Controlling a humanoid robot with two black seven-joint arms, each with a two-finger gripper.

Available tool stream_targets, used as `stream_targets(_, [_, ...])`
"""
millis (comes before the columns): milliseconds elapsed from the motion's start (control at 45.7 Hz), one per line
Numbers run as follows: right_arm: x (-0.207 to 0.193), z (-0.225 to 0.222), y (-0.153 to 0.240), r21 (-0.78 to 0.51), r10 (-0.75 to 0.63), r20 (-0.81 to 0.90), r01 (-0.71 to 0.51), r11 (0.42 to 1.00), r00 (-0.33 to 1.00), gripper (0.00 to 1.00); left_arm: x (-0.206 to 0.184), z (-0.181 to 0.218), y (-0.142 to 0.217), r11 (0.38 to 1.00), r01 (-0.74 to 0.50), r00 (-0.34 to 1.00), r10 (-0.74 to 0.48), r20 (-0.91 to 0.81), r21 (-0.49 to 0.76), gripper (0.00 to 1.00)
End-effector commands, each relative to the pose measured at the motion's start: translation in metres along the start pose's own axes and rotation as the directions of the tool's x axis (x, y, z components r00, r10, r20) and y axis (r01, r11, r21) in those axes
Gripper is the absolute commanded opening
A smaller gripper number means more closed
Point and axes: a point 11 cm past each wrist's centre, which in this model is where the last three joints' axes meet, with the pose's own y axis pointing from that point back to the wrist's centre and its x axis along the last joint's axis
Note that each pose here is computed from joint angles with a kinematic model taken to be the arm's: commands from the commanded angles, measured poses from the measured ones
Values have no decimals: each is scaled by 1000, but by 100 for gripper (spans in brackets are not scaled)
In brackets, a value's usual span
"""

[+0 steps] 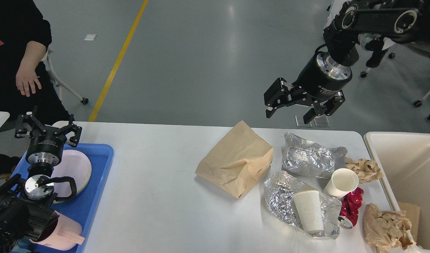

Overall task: Tidy desktop
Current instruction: 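Lower the right gripper onto the brown paper bag and grasp it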

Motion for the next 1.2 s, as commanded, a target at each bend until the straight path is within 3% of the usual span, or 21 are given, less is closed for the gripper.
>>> stream_targets(0, [-1, -5, -4, 23, -2, -3, 2, 1000, 1000, 100, 0, 0, 0, 1000, 0, 1000, 0, 0, -1, 96])
stream_targets(263, [-14, 48, -99, -6, 38, 144, -38, 999, 989, 100, 0, 0, 0, 1000, 0, 1000, 0, 0, 0, 96])
stream_targets(460, [-34, 55, -159, 87, 65, 356, -102, 991, 932, 99, 0, 0, 0, 1000, 0, 1000, 0, 0, 0, 96])
stream_targets(722, [-34, 76, -189, 31, 184, 558, -242, 970, 809, 98, 0, 0, 0, 1000, 0, 1000, 0, 0, 0, 96])
stream_targets(1182, [-35, 42, -246, 71, 198, 577, -291, 954, 793, 99, 0, 0, 0, 1000, 1, 1000, -1, 0, 0, 96])
